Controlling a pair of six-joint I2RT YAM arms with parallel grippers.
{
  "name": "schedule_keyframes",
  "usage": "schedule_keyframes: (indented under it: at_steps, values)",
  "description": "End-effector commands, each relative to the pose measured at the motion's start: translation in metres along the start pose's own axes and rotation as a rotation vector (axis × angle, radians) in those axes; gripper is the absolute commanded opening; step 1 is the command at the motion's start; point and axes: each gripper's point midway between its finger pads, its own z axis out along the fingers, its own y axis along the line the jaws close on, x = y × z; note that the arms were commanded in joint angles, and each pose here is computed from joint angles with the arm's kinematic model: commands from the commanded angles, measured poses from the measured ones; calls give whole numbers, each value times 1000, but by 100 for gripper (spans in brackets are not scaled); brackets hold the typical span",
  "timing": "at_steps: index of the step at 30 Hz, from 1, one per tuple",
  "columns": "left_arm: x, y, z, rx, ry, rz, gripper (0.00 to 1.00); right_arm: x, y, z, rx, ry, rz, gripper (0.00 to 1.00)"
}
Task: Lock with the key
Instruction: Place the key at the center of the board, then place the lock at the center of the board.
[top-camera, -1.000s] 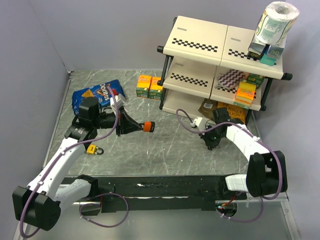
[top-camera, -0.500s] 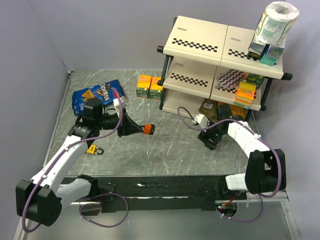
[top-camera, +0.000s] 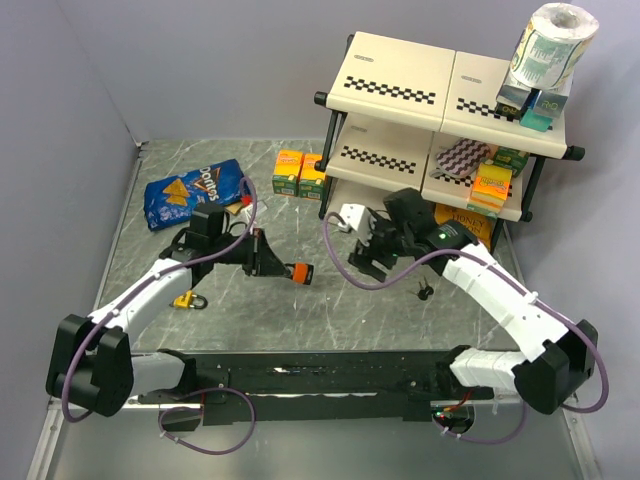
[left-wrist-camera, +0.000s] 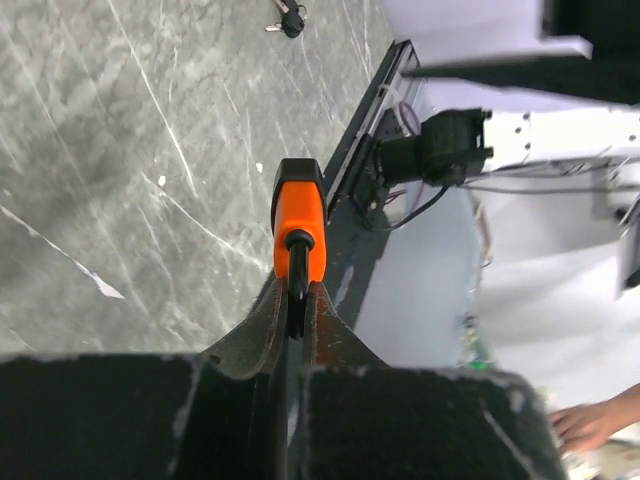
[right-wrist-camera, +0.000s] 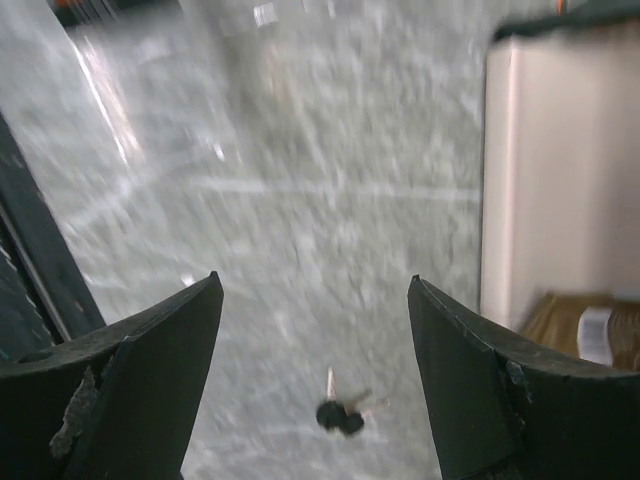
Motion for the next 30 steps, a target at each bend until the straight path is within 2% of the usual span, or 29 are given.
schedule_keyframes:
  at_steps: [1, 8, 15, 30]
  values:
    - [-15, -7, 3, -8, -35, -117, 1, -43, 6, 7, 8, -43, 50, 82]
    - [-10, -6, 12, -17, 6, -162, 1, -84, 54, 25, -141, -117, -114, 84]
    - [-7, -8, 14, -30, -1, -178, 1, -101, 83, 53, -204, -82, -169, 82]
    - [-3, -22, 17, 6, 17, -148, 1, -108, 86, 90, -195, -48, -188, 75]
